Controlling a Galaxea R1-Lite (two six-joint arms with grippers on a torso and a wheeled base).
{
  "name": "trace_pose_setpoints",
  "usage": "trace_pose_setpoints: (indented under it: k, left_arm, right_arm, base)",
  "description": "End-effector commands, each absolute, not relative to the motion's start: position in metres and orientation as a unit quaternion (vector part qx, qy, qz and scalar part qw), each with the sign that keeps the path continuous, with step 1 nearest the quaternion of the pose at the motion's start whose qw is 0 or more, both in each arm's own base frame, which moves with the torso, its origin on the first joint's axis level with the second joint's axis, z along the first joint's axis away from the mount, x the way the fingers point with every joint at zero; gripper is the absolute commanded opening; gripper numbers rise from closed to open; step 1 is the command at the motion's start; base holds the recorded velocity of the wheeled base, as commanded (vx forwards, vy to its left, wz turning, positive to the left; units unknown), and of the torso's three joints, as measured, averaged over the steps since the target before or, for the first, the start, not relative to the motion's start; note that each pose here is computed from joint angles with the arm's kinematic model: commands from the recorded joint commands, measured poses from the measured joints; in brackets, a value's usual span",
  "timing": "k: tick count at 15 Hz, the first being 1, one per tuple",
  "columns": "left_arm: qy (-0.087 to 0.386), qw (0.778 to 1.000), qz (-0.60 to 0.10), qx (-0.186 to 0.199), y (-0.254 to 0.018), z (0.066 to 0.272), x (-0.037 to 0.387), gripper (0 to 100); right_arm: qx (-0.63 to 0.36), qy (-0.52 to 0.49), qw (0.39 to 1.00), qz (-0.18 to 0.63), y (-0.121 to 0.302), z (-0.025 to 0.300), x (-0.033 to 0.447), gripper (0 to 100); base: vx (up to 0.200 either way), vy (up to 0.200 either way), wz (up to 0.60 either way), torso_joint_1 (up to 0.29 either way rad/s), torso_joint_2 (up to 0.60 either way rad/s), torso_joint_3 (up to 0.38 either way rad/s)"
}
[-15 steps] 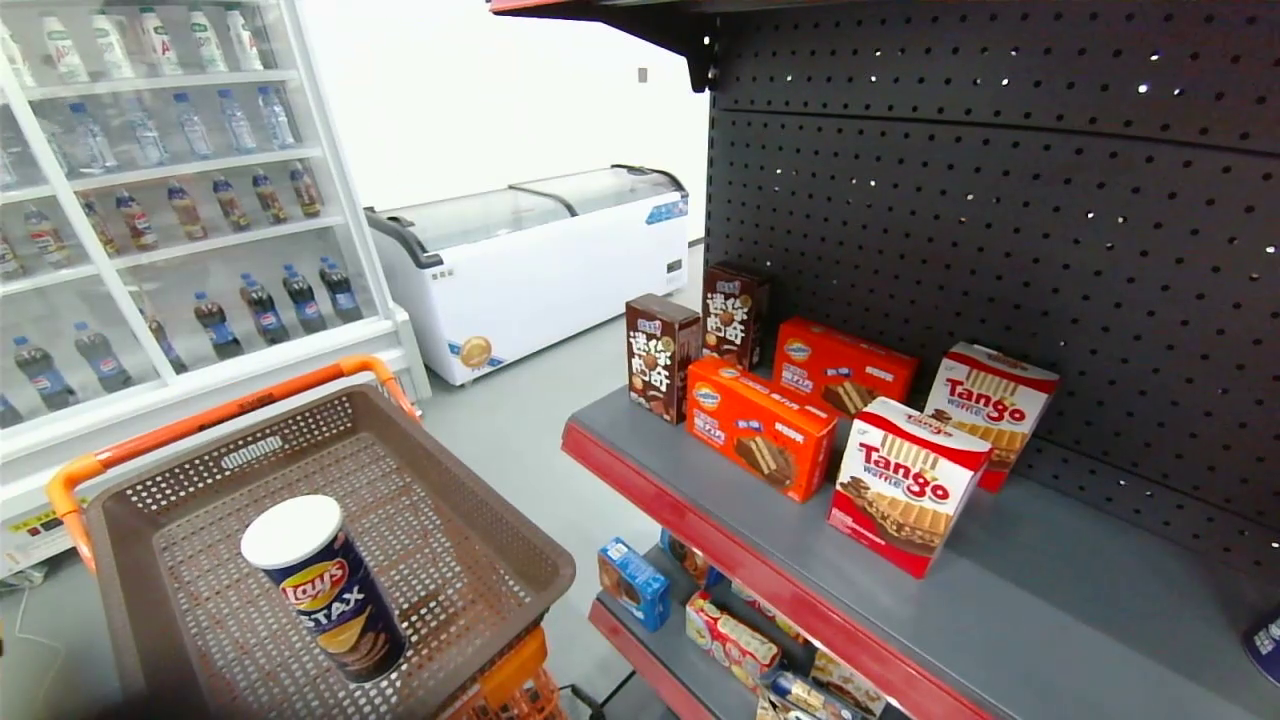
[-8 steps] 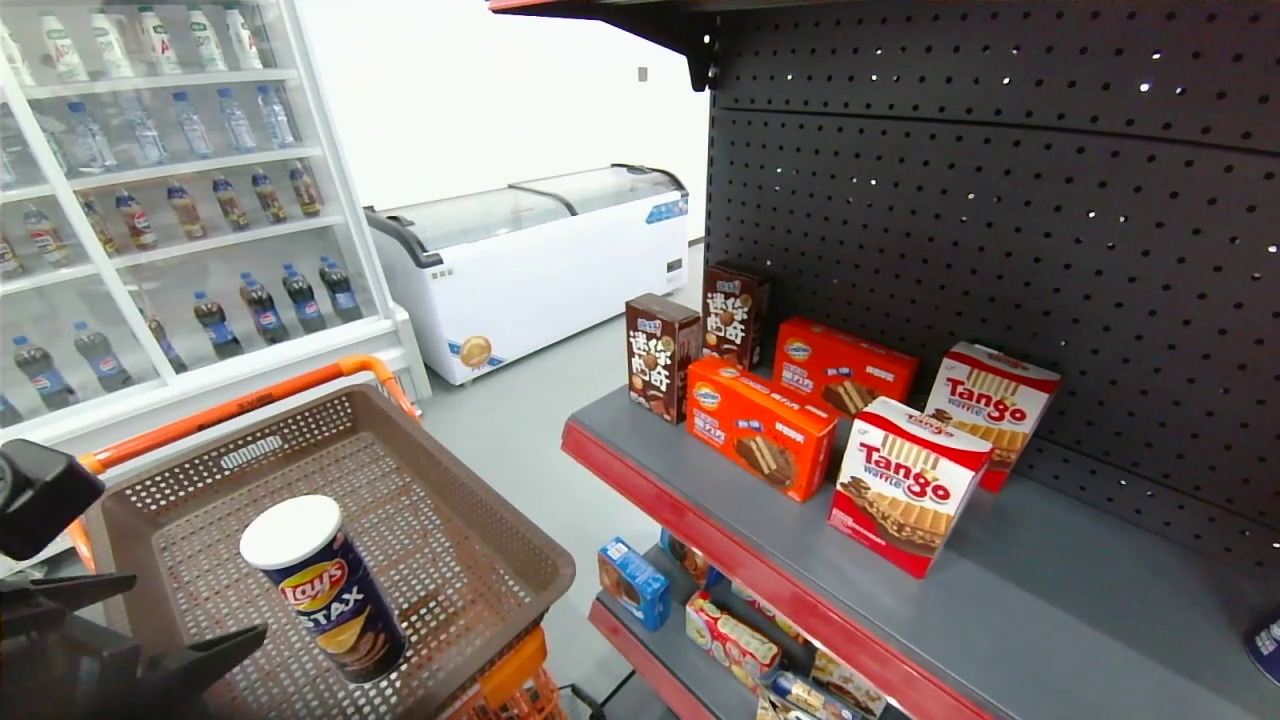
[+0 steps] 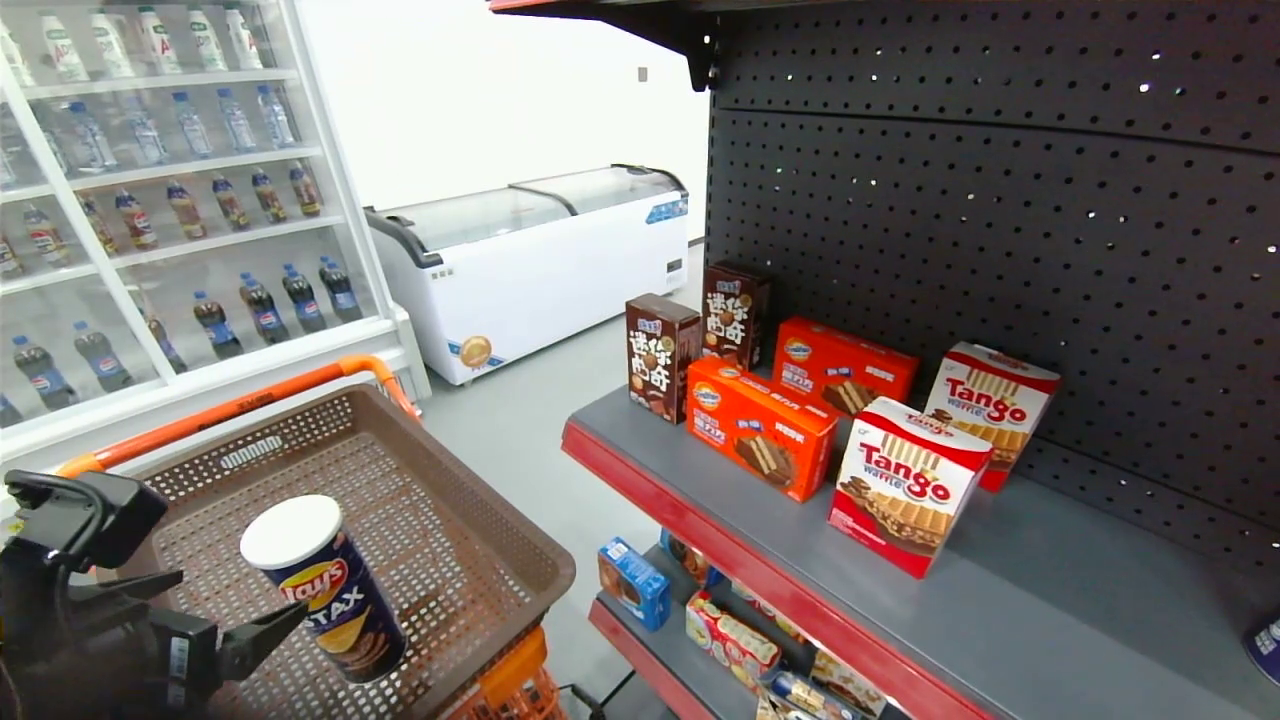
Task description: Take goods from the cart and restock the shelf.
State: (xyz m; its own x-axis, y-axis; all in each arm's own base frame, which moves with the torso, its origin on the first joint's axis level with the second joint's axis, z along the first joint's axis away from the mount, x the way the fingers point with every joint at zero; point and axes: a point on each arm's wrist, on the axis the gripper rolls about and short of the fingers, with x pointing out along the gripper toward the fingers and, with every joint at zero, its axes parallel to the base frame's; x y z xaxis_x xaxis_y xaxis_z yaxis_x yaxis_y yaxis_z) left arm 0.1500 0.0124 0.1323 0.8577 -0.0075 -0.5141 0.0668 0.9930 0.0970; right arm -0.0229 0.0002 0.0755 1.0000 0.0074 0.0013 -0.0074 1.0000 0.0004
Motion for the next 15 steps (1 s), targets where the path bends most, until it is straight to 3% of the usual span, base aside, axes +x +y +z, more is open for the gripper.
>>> trace_pose_setpoints:
  k: [1, 6, 10, 15]
  left_arm:
    - [0.319, 0.947, -0.015, 0.040, 0.016, 0.088, 0.151, 100]
    - [0.324, 0.944, -0.066, 0.021, 0.015, 0.078, 0.159, 100]
    - [0.295, 0.953, -0.053, 0.029, 0.020, 0.081, 0.165, 100]
    - [0.296, 0.954, -0.040, 0.025, 0.027, 0.077, 0.180, 100]
  right_arm:
    - [0.000, 0.000, 1.000, 0.004, 0.000, 0.075, -0.023, 100]
    - [0.000, 0.000, 1.000, 0.004, 0.000, 0.075, -0.023, 100]
    - [0.000, 0.000, 1.000, 0.004, 0.000, 0.075, -0.023, 100]
    - [0.000, 0.000, 1.000, 0.004, 0.000, 0.075, -0.023, 100]
  base:
    - [0.000, 0.000, 0.00, 0.000, 0.00, 0.000]
    - [0.000, 0.000, 0.00, 0.000, 0.00, 0.000]
    - [0.000, 0.000, 0.00, 0.000, 0.00, 0.000]
    - [0.000, 0.000, 0.00, 0.000, 0.00, 0.000]
